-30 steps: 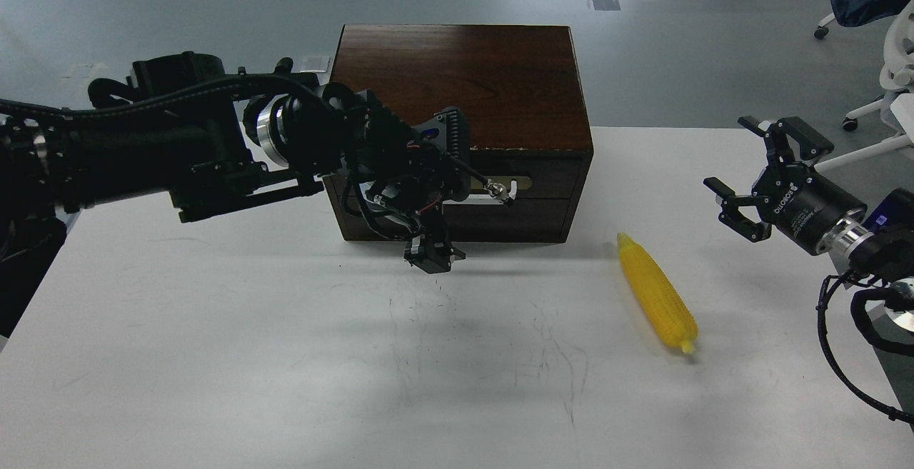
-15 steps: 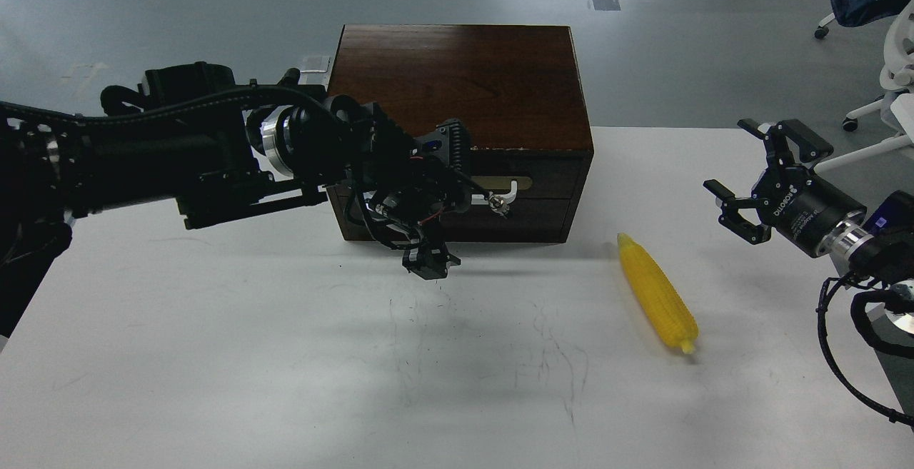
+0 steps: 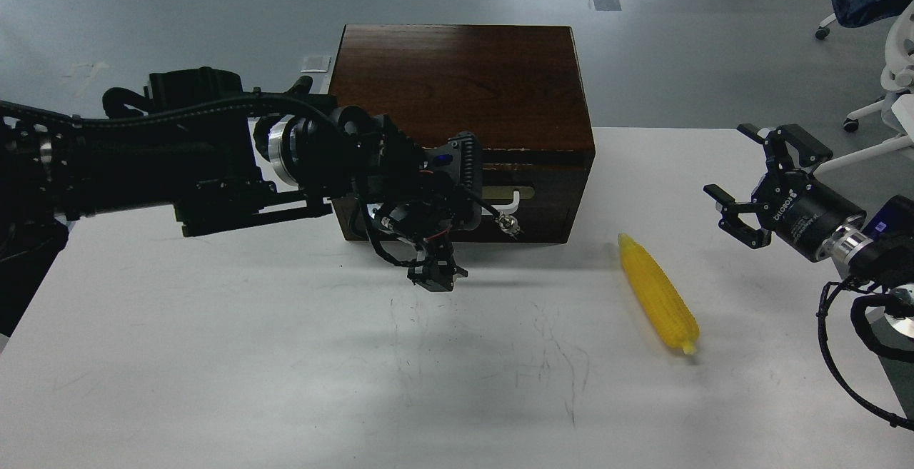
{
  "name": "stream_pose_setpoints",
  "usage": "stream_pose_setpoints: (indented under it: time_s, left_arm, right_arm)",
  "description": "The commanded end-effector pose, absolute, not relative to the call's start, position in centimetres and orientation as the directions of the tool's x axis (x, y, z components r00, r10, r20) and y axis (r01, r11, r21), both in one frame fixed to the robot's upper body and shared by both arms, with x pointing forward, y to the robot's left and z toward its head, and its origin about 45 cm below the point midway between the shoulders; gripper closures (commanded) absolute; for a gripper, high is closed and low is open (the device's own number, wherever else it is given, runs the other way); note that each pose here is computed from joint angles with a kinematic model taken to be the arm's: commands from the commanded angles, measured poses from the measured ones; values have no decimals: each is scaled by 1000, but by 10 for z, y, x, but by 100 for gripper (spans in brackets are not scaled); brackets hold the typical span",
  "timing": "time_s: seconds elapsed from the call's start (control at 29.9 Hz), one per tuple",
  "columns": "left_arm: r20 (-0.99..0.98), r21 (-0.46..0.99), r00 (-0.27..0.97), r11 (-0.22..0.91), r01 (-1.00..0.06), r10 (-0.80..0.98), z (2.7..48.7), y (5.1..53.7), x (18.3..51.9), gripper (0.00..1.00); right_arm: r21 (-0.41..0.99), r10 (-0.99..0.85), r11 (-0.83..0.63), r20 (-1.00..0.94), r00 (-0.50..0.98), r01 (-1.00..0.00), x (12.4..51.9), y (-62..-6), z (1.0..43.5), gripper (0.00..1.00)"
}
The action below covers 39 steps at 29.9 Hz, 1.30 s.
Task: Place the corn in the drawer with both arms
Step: 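Pull the drawer handle toward the robot with the left gripper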
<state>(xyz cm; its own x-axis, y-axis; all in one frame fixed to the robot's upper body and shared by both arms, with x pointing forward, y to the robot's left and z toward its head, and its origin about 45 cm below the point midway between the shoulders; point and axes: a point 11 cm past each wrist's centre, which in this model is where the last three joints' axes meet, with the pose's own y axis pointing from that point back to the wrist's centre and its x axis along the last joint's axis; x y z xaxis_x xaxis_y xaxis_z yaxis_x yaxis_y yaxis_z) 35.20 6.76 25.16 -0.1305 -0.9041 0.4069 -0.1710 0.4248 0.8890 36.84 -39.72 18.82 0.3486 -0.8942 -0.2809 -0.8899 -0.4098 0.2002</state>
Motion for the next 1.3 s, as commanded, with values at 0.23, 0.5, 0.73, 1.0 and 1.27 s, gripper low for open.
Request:
stream_pose_setpoints:
  time_s: [0.23, 0.5, 0.73, 1.0, 1.27]
  left_arm:
    - [393, 901, -154, 413, -135, -907, 248, 74, 337, 2]
    - [407, 900, -188, 428, -88, -894, 249, 72, 318, 2]
    - [415, 899, -214, 435, -54, -885, 249, 69, 304, 2]
    - [421, 897, -225, 440, -40, -879, 252, 72, 297, 2]
    - [413, 897, -223, 437, -70, -883, 259, 74, 306, 2]
  right_arm:
    - [207, -894, -409, -283, 346, -889, 366, -398, 186, 0]
    - [205, -894, -409, -284, 346, -889, 367, -397, 186, 0]
    - [203, -895, -407, -283, 345, -890, 367, -398, 187, 0]
    - [204, -897, -404, -280, 343, -892, 367, -400, 188, 0]
    - [200, -896, -405, -281, 343, -892, 367, -399, 188, 0]
